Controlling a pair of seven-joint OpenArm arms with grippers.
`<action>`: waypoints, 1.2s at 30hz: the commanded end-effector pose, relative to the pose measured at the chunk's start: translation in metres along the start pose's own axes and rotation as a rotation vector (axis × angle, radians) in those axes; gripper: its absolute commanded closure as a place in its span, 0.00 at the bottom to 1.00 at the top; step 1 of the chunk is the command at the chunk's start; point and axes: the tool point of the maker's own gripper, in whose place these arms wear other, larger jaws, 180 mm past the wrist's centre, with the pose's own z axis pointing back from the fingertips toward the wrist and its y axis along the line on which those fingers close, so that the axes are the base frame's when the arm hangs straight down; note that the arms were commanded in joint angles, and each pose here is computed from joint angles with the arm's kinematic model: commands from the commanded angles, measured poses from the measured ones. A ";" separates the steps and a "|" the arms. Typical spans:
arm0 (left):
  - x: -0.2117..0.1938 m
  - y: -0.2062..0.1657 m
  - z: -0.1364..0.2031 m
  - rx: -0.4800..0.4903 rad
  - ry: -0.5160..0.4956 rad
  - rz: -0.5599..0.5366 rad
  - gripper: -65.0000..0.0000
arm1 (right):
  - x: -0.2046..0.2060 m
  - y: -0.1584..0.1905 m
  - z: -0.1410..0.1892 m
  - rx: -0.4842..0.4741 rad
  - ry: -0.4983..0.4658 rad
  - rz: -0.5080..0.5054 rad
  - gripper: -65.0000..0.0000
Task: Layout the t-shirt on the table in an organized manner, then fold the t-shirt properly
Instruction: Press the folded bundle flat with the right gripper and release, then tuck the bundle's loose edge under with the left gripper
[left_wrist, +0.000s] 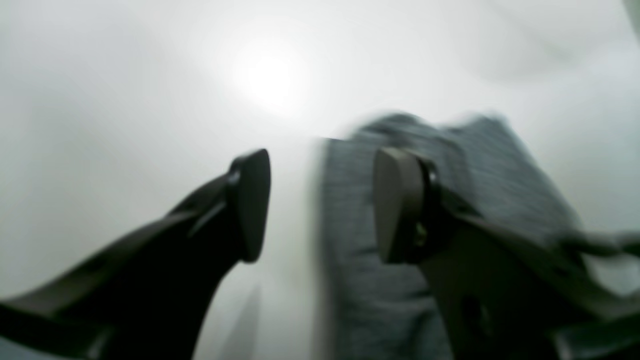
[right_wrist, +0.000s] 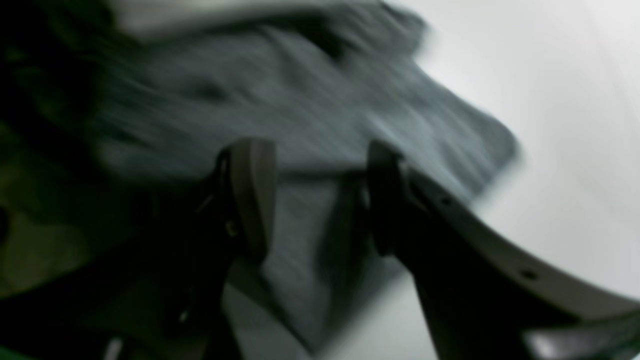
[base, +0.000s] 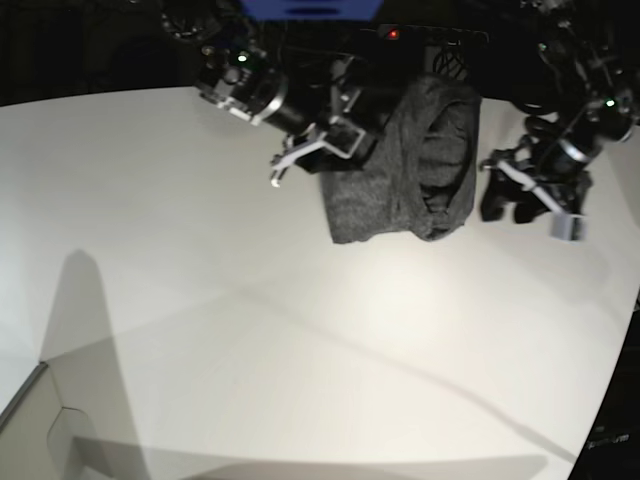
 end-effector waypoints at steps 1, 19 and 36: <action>0.007 -0.010 -0.004 -0.036 -0.018 -0.017 0.50 | 0.009 -0.009 0.004 -0.026 -0.044 -0.017 0.54; -0.025 0.060 -0.042 0.171 0.169 -0.054 0.50 | -0.008 0.002 0.011 -0.028 -0.007 -0.074 0.54; 0.024 0.136 0.008 0.284 0.010 0.063 0.50 | 0.049 -0.021 0.038 -0.129 -0.151 -0.045 0.53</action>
